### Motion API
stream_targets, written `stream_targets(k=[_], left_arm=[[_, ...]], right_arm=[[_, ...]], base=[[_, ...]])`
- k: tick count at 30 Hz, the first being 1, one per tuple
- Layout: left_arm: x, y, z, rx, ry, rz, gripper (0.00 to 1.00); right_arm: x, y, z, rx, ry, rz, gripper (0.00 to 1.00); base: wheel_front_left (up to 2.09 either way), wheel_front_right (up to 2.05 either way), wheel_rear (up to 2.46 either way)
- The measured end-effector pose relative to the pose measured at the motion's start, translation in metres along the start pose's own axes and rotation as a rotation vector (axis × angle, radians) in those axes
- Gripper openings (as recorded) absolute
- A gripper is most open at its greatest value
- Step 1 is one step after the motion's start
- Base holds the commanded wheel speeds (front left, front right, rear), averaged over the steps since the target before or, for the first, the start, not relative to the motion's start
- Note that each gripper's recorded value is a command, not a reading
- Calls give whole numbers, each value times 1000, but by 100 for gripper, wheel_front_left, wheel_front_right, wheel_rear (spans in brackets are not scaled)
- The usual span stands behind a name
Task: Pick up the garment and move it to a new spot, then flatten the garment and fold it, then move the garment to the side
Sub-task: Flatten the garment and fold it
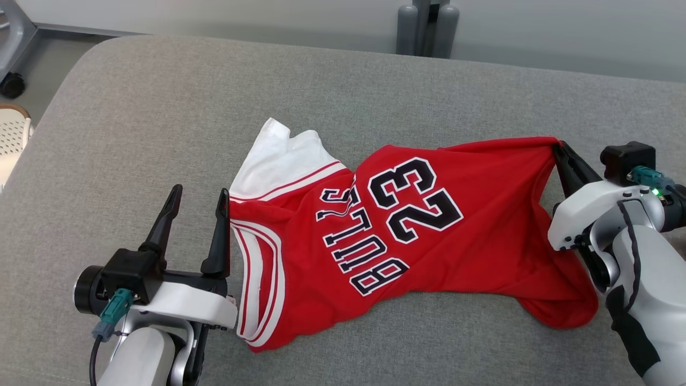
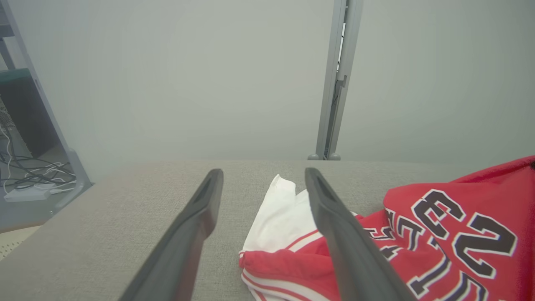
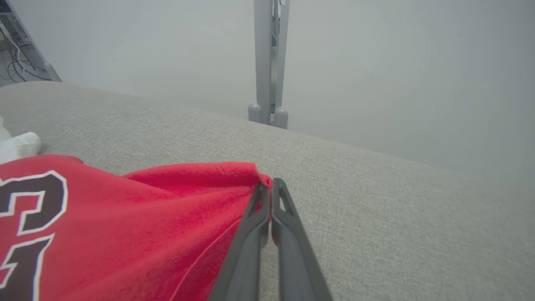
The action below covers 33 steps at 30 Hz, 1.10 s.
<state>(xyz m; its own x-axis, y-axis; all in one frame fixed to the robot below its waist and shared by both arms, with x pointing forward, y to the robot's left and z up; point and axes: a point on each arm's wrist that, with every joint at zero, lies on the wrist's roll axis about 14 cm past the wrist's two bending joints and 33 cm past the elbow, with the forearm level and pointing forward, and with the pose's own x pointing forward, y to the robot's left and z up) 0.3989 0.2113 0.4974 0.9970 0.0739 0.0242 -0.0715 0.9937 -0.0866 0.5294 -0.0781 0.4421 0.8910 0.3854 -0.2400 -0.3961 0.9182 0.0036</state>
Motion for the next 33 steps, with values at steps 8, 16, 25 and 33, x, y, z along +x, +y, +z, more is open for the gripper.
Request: stream_targets(k=[8,16,25,33], left_arm=[[8,-10,-7,5,12,-36,100],[8,-18,-1,11,-6,-69,100],[3,-24,5,39,-24,-100,100],[-10,-25,14,59,-34,-103,100]], right_arm=[[-4,-27,-1,119,-28,-95,100],[-51,-84,14,153,-131,-249,100],[-102,-75,57,78,-335,-265,100],[-150,-35,61,40,-380,-234,100]], base=[[0,0,0],[0,0,0],[0,0,0],[0,0,0]])
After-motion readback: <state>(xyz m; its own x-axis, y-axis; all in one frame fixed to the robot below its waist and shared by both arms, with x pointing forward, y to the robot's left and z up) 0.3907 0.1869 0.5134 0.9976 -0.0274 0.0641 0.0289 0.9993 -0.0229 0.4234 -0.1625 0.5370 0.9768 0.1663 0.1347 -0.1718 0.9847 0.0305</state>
